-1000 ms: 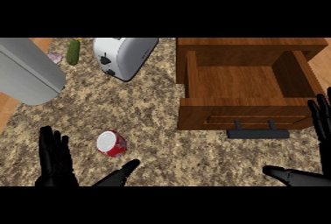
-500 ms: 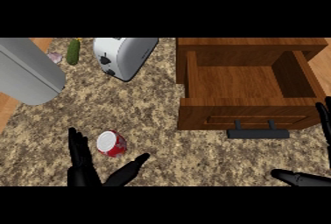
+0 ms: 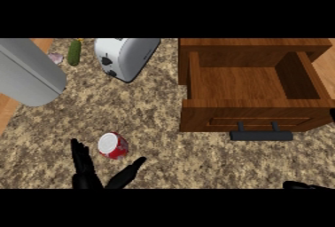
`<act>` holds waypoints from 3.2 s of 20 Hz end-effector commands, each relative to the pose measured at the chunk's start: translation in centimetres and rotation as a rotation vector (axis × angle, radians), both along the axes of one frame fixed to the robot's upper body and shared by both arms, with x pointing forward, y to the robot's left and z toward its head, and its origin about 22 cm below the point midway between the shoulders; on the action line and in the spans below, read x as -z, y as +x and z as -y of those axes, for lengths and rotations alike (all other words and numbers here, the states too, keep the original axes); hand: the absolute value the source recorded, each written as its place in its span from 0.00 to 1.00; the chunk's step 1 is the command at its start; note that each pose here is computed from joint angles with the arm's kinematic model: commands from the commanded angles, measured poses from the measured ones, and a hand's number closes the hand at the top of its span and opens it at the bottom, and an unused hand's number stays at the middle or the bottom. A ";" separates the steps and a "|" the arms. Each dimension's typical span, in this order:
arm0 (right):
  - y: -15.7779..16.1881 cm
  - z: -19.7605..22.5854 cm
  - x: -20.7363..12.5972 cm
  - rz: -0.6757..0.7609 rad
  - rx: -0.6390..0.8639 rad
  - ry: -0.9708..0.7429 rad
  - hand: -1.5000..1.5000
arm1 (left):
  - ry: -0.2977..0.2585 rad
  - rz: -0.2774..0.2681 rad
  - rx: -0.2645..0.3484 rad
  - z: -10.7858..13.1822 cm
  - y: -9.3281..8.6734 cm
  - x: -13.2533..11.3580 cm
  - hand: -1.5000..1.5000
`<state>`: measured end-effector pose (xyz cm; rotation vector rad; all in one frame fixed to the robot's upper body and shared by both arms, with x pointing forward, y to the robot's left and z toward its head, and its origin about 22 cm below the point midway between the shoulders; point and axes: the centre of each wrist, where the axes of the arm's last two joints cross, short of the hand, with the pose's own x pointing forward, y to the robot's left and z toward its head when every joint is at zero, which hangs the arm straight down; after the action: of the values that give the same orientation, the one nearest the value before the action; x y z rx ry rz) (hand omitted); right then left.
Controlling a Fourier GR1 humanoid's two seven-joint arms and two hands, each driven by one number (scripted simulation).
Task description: Pick up the can, place it into the drawer and close the drawer
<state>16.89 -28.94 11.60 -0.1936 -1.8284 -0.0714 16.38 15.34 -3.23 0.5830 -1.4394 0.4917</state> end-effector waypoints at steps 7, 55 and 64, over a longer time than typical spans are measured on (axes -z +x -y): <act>-1.2 1.0 1.9 0.000 0.016 0.001 0.00 | -0.025 -0.025 -0.041 -1.7 -0.1 5.8 0.00; 0.9 2.2 -2.7 0.048 0.011 -0.063 0.00 | -0.160 0.134 0.650 -6.6 17.0 5.9 1.00; -1.6 2.0 -3.5 0.055 0.041 -0.048 0.00 | -0.127 0.156 0.742 -3.5 20.9 0.5 1.00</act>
<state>16.55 -30.36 14.83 -0.2638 -1.8731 -0.0601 35.79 19.83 -6.17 -0.0921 -1.6233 0.0819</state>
